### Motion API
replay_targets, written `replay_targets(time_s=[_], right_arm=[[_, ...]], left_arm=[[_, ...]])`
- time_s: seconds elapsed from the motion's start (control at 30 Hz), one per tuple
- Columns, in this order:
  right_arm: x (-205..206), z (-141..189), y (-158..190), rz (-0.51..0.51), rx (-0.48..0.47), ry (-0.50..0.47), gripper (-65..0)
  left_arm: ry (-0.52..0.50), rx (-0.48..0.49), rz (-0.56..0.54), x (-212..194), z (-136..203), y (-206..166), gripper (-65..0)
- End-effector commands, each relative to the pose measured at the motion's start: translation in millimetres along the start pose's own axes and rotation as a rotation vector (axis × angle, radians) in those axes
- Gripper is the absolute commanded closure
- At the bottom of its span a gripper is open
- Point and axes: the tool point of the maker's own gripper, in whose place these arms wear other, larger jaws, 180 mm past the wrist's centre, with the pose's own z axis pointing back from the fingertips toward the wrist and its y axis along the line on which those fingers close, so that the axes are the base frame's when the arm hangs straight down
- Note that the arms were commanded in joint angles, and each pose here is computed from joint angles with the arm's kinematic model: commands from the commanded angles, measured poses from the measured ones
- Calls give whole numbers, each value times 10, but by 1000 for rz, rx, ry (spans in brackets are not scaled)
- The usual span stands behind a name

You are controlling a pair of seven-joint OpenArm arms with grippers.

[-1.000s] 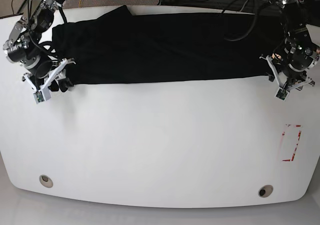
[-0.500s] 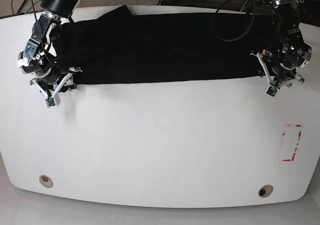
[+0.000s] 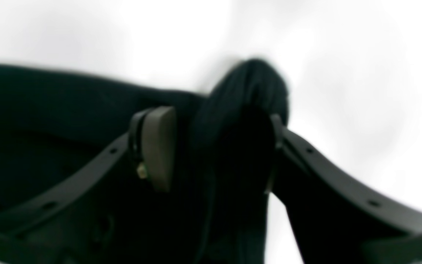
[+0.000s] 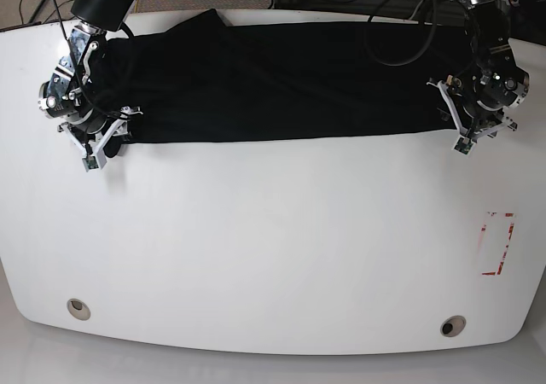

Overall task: Layout the t-shirt on the table in an organized manner, then fold the t-shirt properly
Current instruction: 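Pull the strip end with the right gripper to tighten the strip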

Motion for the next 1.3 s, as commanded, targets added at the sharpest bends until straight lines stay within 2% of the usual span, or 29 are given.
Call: replay_targets(time_s=[0.0, 0.17, 0.57, 1.07, 1.17, 1.27], right_arm=[[143, 49, -91, 12, -21, -40, -171], [174, 51, -94, 14, -24, -65, 0], [128, 158, -310, -46, -73, -84, -19], [75, 303, -587, -83, -134, -91, -24], [87, 311, -589, -81, -136, -94, -75], [40, 315, -584, -81, -134, -86, -166]], left_arm=[[-2, 3, -1, -30, -10, 46, -287], [62, -23, 13, -247, -117, 63, -287], [68, -62, 55, -457, -286, 80, -287], [80, -50, 46, -502, -272, 175, -287], [80, -50, 46, -502, -272, 175, -287], [79, -51, 44, -497, -272, 173, -287]])
